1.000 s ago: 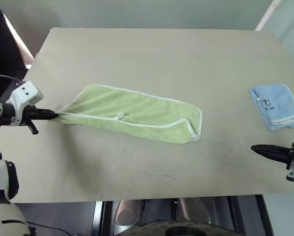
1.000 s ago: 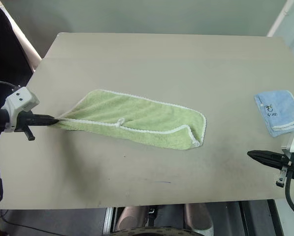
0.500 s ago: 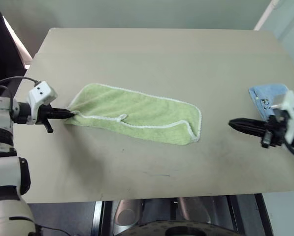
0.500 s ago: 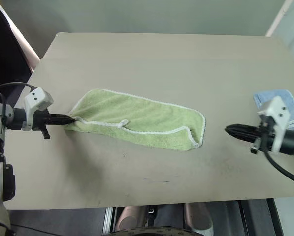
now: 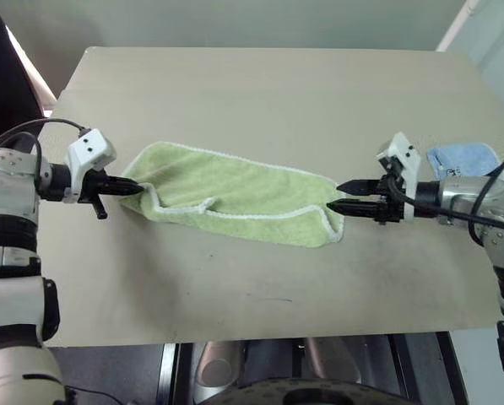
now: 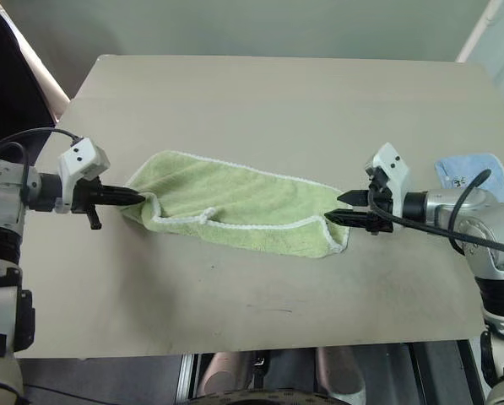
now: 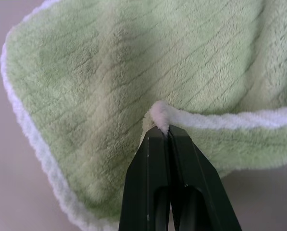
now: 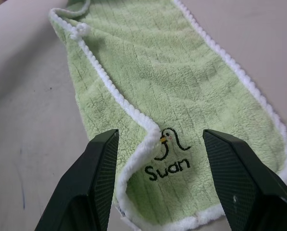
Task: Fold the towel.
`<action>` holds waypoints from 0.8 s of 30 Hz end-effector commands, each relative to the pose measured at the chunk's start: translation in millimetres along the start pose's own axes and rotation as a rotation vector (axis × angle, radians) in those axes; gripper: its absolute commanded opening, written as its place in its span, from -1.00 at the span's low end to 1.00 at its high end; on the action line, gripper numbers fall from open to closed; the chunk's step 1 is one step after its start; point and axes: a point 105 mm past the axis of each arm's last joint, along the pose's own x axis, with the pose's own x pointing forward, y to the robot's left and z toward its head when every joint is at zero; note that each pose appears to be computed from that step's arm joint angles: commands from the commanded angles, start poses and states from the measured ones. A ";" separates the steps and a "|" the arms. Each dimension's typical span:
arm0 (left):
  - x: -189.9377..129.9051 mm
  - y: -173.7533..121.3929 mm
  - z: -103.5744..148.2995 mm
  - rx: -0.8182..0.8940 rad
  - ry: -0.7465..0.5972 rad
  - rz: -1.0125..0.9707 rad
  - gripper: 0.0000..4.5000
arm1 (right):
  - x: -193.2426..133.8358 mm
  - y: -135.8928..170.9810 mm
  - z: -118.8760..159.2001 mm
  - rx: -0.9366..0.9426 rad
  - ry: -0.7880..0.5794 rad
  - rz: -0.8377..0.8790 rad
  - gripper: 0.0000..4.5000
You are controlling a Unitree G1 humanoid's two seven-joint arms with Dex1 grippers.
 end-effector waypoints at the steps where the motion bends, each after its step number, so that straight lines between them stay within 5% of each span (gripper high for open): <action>1: -9.0 1.4 14.1 0.022 -0.030 0.031 -1.00 | 8.4 1.2 0.7 0.022 0.022 0.015 0.30; 17: -12.2 -1.9 23.4 0.030 -0.011 0.070 -1.00 | 39.5 8.6 -5.7 0.067 0.103 0.097 0.30; 24: -17.4 0.7 23.0 0.022 -0.014 0.086 -1.00 | 20.7 21.0 -1.2 -0.013 0.074 0.125 -0.65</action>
